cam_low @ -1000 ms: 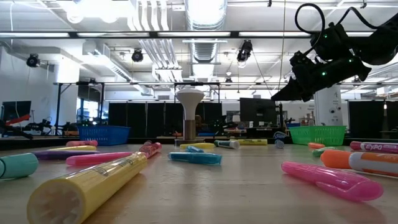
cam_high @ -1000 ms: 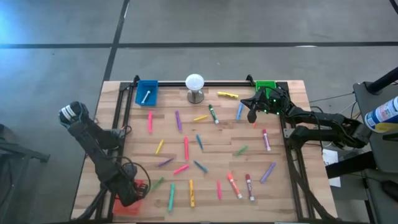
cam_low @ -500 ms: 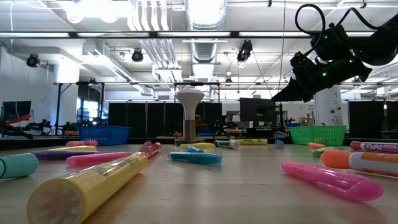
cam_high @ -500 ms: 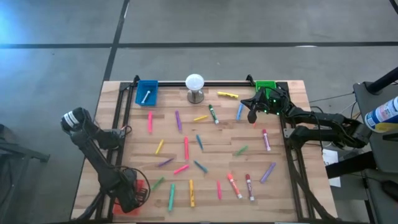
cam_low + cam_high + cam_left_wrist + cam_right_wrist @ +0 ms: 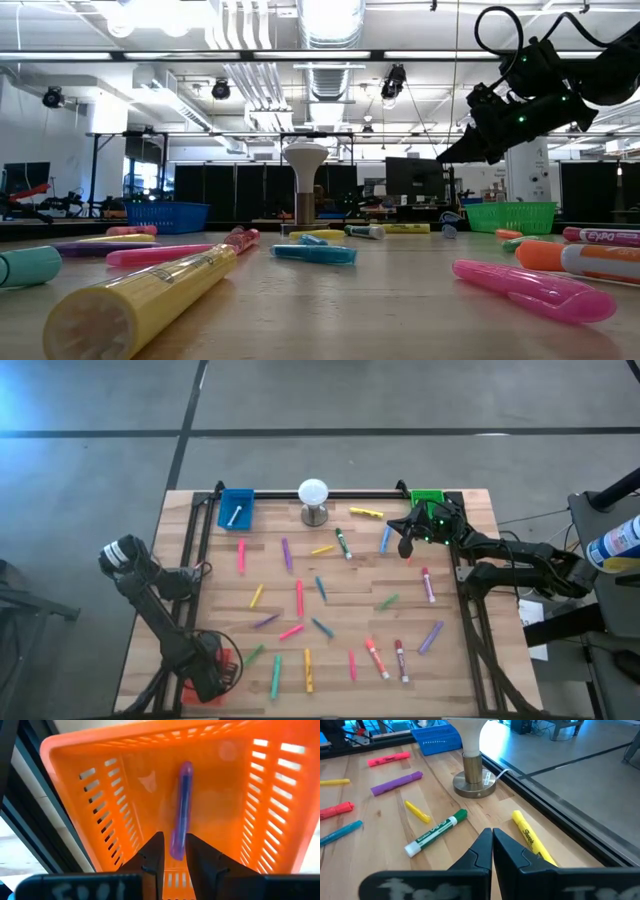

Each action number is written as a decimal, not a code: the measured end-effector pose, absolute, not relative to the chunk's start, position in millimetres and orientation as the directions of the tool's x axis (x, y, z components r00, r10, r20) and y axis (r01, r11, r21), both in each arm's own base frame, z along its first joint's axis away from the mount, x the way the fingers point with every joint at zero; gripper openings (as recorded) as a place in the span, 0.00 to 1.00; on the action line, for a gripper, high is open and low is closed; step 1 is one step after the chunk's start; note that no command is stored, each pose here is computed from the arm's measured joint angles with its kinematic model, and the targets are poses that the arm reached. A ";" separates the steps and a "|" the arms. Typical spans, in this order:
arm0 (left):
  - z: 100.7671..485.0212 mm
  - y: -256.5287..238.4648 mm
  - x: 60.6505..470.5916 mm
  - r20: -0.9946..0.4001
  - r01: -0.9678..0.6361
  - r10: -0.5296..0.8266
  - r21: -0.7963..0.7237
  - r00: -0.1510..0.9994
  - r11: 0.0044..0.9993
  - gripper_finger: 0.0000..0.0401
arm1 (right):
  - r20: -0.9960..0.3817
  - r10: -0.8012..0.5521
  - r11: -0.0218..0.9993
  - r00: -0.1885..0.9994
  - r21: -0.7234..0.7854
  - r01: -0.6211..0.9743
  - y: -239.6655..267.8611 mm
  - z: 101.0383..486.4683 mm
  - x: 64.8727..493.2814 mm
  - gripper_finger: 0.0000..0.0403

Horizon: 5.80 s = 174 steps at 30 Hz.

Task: Pick & Place Markers
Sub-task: Adjust the orange bin on the table, then put the blue highlighter pen into the green bin

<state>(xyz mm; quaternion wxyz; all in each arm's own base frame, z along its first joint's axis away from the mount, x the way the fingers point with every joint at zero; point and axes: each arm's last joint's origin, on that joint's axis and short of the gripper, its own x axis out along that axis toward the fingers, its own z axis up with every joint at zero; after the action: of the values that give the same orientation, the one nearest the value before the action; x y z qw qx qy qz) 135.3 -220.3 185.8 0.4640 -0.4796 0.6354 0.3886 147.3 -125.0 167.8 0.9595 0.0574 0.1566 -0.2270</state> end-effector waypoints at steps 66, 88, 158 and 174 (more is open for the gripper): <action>200.1 -209.7 178.4 -0.923 -0.784 -0.385 -0.230 -0.013 0.577 0.00 | -0.320 -0.419 0.891 0.849 0.037 0.453 -125.1 168.1 147.4 0.02; 195.3 -126.5 204.0 -0.895 -0.651 -0.062 -0.368 0.442 0.664 0.00 | -0.358 -0.417 0.878 0.836 0.080 0.472 -120.9 156.5 142.5 0.02; 132.4 51.7 222.0 -0.192 -0.403 0.361 -0.277 0.913 0.872 0.00 | -0.950 -0.306 0.046 0.067 0.056 0.997 -152.2 133.9 263.5 0.35; 132.4 52.1 221.9 -0.193 -0.404 0.362 -0.269 0.912 0.874 0.00 | -0.959 -0.278 0.115 0.049 0.018 0.993 -153.8 145.0 267.4 0.13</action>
<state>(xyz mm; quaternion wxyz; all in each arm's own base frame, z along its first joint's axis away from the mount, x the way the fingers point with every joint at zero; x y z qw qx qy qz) 221.9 52.1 132.4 0.9656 -0.1536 0.0684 0.1985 267.4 -153.8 145.0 0.6014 0.4039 0.4428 -0.5284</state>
